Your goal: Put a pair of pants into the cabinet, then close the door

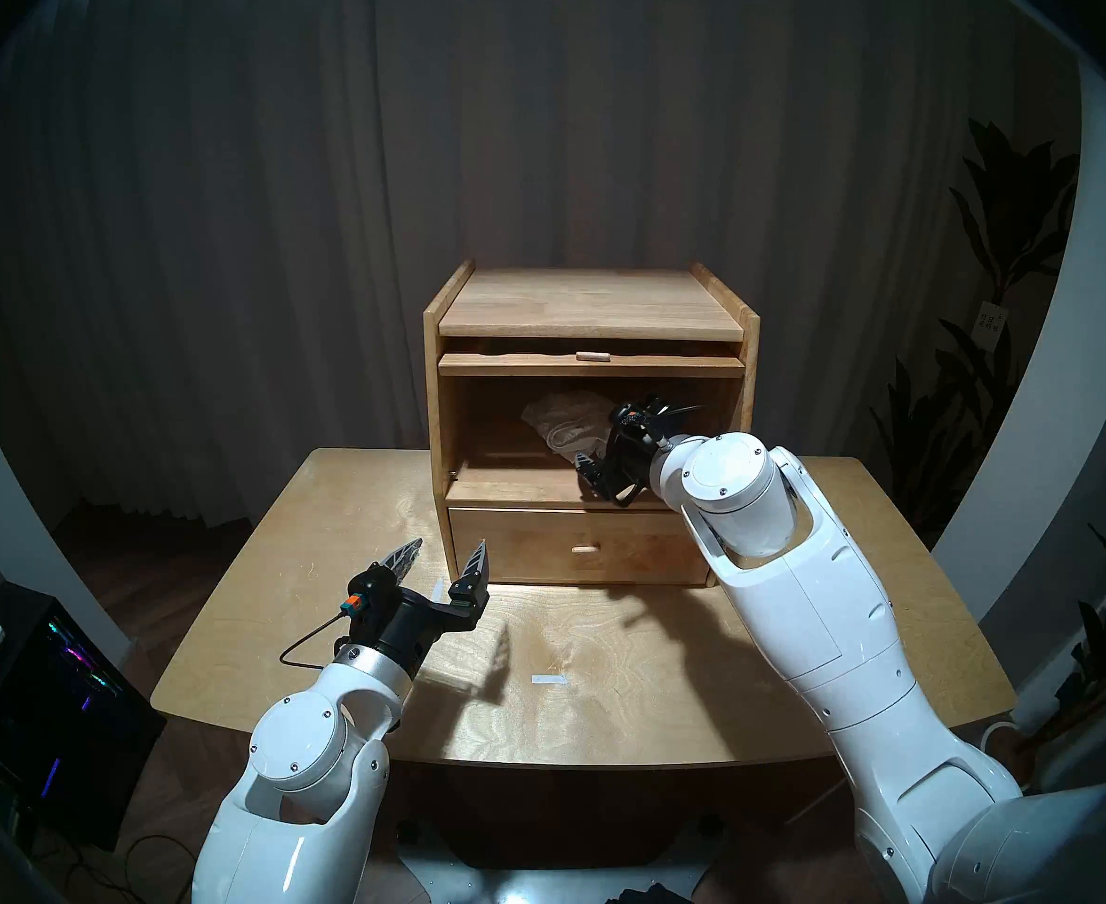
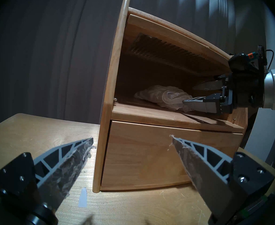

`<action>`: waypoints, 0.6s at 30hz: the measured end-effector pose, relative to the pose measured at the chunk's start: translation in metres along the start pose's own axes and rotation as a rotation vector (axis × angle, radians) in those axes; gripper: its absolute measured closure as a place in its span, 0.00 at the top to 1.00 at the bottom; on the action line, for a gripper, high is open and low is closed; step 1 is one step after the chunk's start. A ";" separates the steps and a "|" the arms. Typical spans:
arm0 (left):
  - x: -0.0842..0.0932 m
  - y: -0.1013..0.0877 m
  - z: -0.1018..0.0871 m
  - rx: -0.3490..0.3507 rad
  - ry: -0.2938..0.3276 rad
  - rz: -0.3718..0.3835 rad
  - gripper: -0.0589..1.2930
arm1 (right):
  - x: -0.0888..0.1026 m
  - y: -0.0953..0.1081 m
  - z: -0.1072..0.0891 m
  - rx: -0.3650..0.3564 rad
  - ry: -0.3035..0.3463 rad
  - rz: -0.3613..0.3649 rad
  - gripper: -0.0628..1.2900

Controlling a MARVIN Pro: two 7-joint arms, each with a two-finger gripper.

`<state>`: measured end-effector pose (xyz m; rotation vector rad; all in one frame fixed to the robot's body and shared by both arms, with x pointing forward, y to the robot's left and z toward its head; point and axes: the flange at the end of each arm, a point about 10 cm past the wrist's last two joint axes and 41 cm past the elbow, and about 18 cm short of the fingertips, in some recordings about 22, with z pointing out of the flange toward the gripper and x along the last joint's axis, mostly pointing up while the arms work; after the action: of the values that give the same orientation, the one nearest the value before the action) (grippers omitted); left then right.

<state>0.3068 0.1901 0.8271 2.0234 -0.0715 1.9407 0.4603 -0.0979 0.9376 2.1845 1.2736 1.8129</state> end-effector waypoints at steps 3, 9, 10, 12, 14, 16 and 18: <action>0.000 0.000 0.000 0.000 -0.001 -0.001 0.96 | 0.014 -0.019 -0.006 0.082 0.036 0.012 0.95; -0.001 0.000 0.000 0.000 -0.003 -0.004 0.96 | 0.051 -0.050 -0.017 0.234 0.139 0.025 0.95; -0.001 0.000 0.000 0.000 -0.003 -0.004 0.96 | 0.058 -0.054 -0.020 0.256 0.157 0.025 0.95; -0.002 -0.001 0.000 0.000 -0.004 -0.005 0.96 | 0.073 -0.065 -0.026 0.311 0.201 0.025 0.95; -0.002 -0.001 0.000 0.000 -0.004 -0.006 0.96 | 0.092 -0.077 -0.034 0.373 0.257 0.022 0.95; -0.002 -0.001 0.000 0.000 -0.005 -0.006 0.96 | 0.105 -0.084 -0.040 0.411 0.299 0.019 0.95; -0.002 -0.001 0.000 0.000 -0.005 -0.007 0.96 | 0.122 -0.089 -0.047 0.444 0.352 0.013 0.95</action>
<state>0.3068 0.1903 0.8247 2.0253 -0.0657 1.9317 0.3694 0.0122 1.0064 2.1170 1.8975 2.1649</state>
